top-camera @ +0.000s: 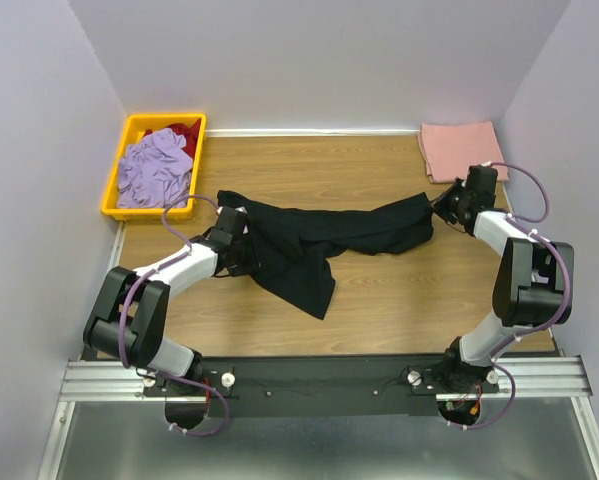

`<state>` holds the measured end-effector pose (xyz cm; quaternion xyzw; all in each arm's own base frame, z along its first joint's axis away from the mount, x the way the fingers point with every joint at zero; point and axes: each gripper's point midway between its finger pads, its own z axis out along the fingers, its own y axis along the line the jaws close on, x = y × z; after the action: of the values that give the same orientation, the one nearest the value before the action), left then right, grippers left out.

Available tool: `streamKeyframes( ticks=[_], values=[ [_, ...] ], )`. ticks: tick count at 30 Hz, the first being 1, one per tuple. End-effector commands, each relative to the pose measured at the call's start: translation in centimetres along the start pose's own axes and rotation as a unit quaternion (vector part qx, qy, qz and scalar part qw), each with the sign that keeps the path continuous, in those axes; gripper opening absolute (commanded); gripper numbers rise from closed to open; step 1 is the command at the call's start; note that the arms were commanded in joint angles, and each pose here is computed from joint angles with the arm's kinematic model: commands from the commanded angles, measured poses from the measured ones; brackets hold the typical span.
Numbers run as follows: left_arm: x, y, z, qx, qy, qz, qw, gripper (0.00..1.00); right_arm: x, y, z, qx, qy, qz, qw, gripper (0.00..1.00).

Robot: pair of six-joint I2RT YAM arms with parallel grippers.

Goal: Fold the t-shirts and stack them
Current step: Flatten the tshirt out

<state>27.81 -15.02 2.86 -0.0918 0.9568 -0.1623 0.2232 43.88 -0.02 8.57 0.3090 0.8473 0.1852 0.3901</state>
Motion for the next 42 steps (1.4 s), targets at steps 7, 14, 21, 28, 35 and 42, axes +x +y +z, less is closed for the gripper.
streamKeyframes(
  ticks=[7, 14, 21, 28, 35, 42],
  values=[
    [0.8, -0.6, 1.1, -0.013, 0.028, 0.01, 0.999, 0.42, 0.5, -0.3, -0.2, 0.003, 0.003, -0.007, 1.0, 0.01],
    [0.7, -1.3, 1.1, -0.016, 0.029, 0.017, 0.999, 0.33, 0.6, -0.5, -0.1, 0.006, 0.003, -0.007, 1.0, 0.01],
    [-1.9, -3.1, -1.5, -0.011, -0.015, 0.012, 1.0, 0.23, 0.2, -0.2, -0.4, 0.001, -0.003, -0.01, 1.0, 0.01],
    [-2.5, -4.8, -2.2, 0.011, -0.022, 0.017, 1.0, 0.22, 0.4, -0.3, -0.3, 0.002, 0.0, -0.01, 1.0, 0.01],
    [-0.8, -4.7, -0.7, 0.007, 0.003, 0.024, 1.0, 0.29, 0.5, -0.4, -0.2, 0.003, 0.002, -0.009, 1.0, 0.01],
    [-1.3, -4.5, -1.0, -0.004, -0.005, 0.032, 0.999, 0.37, 0.6, -0.4, -0.2, 0.003, 0.003, -0.008, 1.0, 0.01]
  ],
)
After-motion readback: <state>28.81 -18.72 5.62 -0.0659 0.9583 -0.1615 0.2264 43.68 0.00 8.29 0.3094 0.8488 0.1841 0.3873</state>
